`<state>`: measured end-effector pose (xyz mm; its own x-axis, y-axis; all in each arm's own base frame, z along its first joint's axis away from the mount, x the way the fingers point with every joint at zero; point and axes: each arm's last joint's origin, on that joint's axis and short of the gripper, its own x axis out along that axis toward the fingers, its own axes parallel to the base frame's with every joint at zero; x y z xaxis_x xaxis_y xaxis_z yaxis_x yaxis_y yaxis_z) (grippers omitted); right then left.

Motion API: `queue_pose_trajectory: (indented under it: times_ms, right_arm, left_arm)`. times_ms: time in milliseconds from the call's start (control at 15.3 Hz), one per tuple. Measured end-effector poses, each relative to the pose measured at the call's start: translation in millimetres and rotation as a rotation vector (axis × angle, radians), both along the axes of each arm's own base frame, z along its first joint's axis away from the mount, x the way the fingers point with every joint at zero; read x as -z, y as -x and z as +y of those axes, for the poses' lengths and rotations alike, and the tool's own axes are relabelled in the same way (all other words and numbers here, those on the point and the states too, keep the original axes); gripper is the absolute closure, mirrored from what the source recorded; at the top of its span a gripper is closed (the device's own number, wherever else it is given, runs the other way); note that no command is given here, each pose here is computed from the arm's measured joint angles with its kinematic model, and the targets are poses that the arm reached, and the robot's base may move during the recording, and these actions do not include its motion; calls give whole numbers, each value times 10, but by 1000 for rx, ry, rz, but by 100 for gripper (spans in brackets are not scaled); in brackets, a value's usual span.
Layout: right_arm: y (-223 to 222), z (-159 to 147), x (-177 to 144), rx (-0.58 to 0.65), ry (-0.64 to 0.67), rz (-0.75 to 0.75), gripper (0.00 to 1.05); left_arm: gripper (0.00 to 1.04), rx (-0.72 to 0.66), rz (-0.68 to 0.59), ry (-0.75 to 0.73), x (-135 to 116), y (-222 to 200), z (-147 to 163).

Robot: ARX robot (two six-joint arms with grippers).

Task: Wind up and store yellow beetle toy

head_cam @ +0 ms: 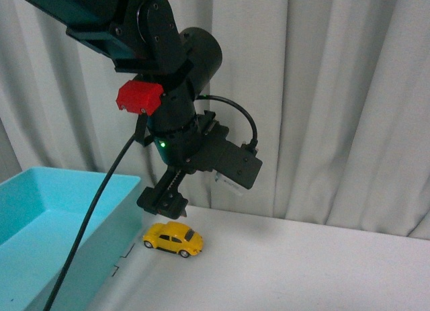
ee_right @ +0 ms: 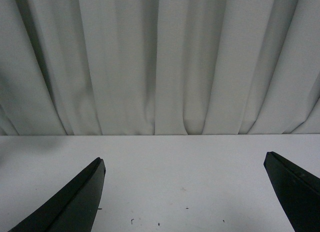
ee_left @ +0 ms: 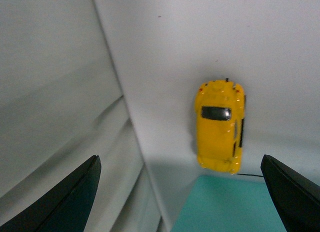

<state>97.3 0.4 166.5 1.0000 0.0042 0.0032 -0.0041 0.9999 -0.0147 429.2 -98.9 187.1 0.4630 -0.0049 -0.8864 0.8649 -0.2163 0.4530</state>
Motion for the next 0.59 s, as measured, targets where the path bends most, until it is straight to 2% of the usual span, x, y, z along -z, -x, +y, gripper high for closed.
queue_pose_trajectory:
  times_ms: [131,327,458,589]
  right_arm:
    - [0,0,0,0,0,0,7]
    - [0,0,0,0,0,0,7]
    - [0,0,0,0,0,0,7]
    - [0,0,0,0,0,0,7]
  left_arm:
    - [7,-119,45,-16,198,-27,0]
    - [7,-304,37,9,395,-105,149]
    - [7,-366,43,14,535,-143,216]
    - [7,-368,75,18,704,-160,209]
